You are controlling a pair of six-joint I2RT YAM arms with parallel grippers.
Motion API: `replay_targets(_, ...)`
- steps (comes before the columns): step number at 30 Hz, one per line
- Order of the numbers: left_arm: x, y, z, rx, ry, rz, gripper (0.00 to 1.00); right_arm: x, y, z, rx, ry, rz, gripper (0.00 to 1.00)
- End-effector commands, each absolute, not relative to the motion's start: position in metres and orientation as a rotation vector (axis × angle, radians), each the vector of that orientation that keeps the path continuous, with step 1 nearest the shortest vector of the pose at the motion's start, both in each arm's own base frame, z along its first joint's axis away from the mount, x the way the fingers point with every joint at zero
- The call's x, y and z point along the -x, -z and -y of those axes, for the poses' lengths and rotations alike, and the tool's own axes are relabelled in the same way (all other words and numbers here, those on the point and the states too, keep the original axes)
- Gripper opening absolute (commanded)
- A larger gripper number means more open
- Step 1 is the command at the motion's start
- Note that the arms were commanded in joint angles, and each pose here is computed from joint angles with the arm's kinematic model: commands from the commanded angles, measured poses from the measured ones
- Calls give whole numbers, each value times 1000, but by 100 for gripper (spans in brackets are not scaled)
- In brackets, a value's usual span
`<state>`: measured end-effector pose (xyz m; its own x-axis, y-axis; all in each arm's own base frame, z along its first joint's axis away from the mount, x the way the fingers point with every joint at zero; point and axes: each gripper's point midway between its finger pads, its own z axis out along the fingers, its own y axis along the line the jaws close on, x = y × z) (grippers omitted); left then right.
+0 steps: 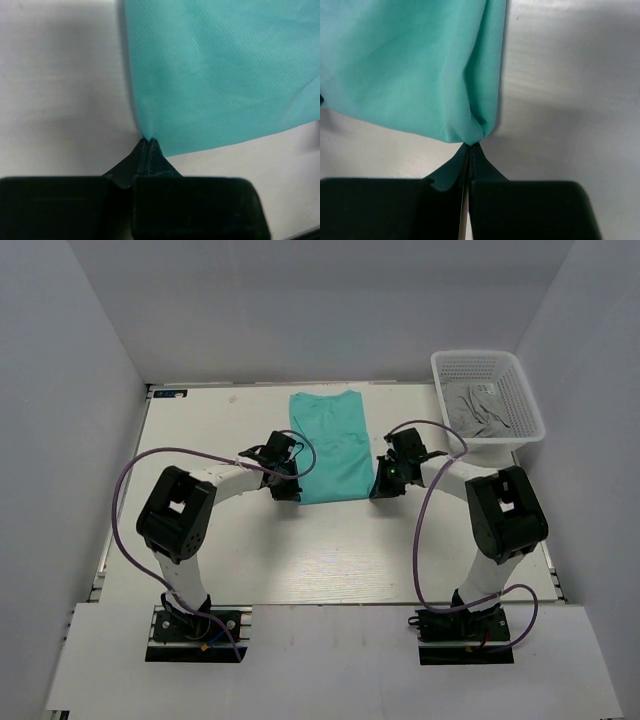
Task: Fold and stack the t-shirts
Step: Grab one side of the 2/3 rectangular tshirt with both arms, then fold the long partially folded tshirt into a neat square
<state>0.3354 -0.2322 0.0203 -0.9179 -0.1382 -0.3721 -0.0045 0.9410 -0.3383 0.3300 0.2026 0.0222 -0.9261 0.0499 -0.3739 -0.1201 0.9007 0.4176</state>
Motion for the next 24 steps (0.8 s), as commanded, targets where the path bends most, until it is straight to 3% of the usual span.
replay_targets(1,-303,-43,221,111,434,-2745,0,-295,-53,-206,150,-707,-2688,0)
replay_targets(8,-200,-99,235,37,820,-2806,0,-185,-95,-197,246,-988,-2687,0)
replay_targets(11,-170,-128,228,4,873,-2803,0,-146,-117,-192,329,-1076,-2664,0)
replay_targets(15,-147,-179,236,-86,1058,-2725,0,-124,-161,-186,408,-1123,-2555,0)
replay_targets(19,-146,-215,237,-116,1113,-2640,0,-133,-203,-186,433,-1101,-2408,0)
replay_targets(24,-158,-226,237,-112,1074,-2590,0,-149,-207,-184,396,-1035,-2422,0)
